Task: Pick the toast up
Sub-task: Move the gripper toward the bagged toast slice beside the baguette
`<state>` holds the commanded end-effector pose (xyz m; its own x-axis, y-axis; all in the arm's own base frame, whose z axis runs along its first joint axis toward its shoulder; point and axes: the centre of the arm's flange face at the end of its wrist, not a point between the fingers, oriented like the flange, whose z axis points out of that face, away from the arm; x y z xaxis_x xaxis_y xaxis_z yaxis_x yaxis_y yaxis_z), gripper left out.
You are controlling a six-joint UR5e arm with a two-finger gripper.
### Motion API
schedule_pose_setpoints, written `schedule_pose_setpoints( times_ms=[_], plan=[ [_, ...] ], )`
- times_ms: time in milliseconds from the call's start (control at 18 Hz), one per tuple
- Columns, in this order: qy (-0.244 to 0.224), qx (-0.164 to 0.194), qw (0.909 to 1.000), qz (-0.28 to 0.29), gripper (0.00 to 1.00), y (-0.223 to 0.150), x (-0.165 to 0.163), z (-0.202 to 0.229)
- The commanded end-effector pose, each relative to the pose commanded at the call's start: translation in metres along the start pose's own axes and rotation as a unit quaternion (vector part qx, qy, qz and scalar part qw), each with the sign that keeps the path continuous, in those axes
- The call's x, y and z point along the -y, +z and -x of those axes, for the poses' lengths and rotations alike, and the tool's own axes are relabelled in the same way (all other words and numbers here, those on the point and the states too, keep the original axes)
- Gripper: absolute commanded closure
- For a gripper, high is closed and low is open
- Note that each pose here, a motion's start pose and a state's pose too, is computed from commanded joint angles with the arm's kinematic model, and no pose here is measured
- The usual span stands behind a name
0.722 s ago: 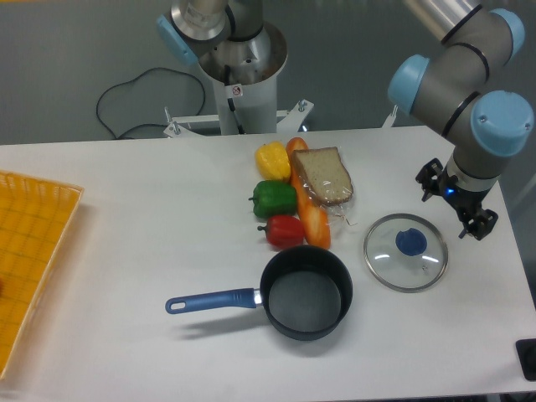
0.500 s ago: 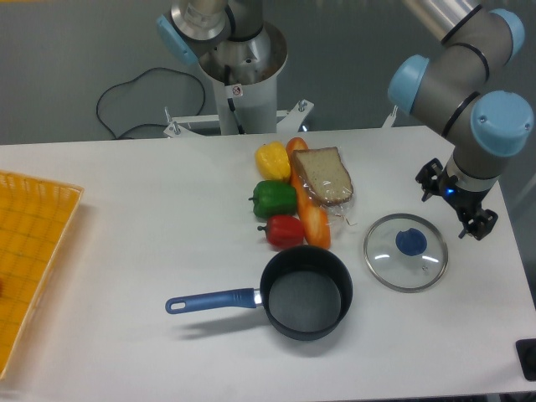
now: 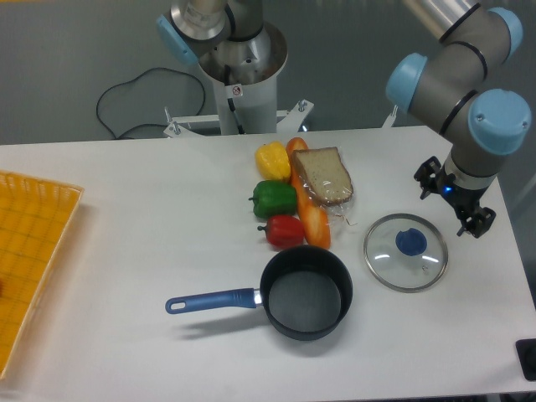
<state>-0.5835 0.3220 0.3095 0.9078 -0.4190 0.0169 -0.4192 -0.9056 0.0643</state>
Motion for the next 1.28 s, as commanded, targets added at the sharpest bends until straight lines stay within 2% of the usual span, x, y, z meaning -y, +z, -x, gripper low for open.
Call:
schedule_pose_setpoints(
  times_ms=[222,611,944,1111,1278],
  plan=[
    [-0.038,0.001,0.9993,-0.001,0.00,0.000,-0.002,-0.014],
    [-0.042,-0.013,0.9990,-0.004,0.00,0.031,0.003,-0.032],
    [-0.069,-0.030,0.9971,-0.010,0.00,0.054,0.006,-0.051],
    [-0.108,-0.040,0.9931,-0.021,0.00,0.062,0.011,-0.062],
    [-0.127,-0.046,0.9899,-0.043,0.00,0.065,0.019,-0.066]
  ],
)
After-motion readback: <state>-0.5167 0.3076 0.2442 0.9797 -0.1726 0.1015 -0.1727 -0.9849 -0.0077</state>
